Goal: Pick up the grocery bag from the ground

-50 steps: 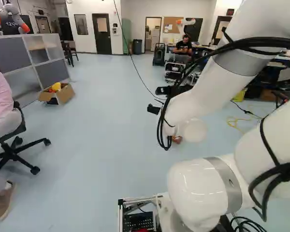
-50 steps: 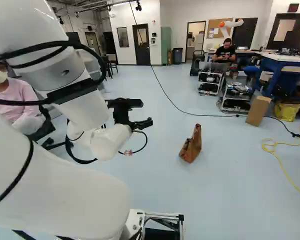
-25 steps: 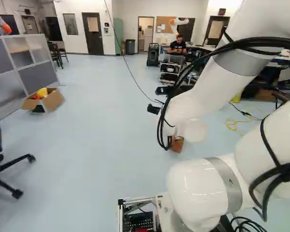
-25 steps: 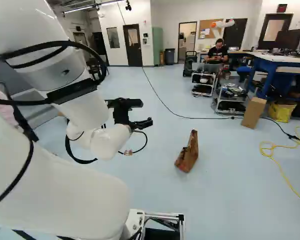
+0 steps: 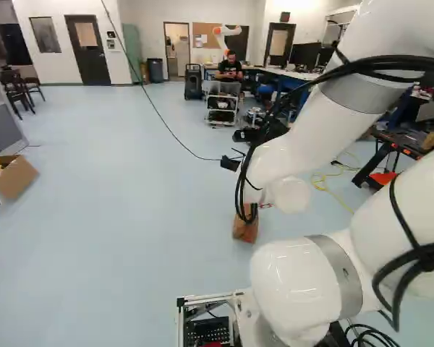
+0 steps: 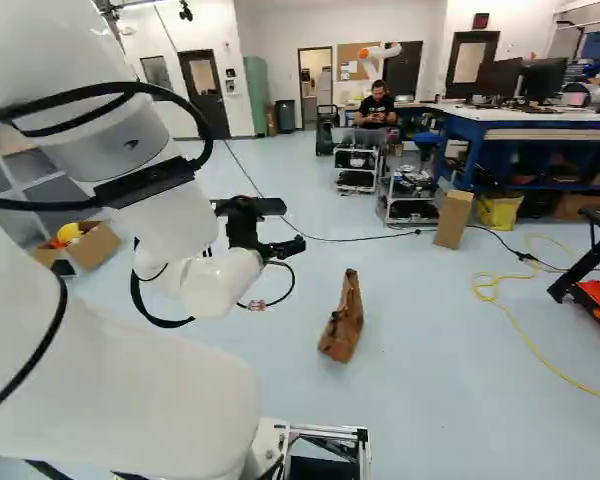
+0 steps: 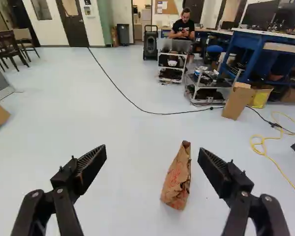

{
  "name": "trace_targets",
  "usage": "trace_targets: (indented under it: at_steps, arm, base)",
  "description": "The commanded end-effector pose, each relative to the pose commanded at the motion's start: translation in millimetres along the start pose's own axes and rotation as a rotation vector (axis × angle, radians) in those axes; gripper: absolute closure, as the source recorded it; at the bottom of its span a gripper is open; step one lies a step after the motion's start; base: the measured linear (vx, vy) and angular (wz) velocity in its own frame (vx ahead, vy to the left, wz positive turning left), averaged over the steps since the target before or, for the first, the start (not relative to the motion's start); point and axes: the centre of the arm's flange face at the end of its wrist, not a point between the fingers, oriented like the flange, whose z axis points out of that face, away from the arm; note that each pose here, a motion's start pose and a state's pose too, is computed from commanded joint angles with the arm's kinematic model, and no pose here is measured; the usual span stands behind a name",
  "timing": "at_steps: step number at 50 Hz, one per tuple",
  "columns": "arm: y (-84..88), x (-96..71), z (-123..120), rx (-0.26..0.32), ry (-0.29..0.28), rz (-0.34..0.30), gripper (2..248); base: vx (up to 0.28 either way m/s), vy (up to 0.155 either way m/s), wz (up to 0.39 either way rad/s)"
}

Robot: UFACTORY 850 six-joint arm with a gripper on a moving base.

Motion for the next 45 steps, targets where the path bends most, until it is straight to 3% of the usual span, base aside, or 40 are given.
trace_targets:
  at_steps: [24, 33, 45]
  arm:
    - [0.0, 0.0, 0.0, 0.0, 0.0, 0.0, 3]
    - [0.0, 0.0, 0.0, 0.0, 0.0, 0.0, 3]
    - [0.0, 0.0, 0.0, 0.0, 0.0, 0.0, 3]
  base:
    - [0.367, -0.076, -0.409]
    - [0.377, 0.006, -0.087]
    - [0.297, 0.096, -0.024]
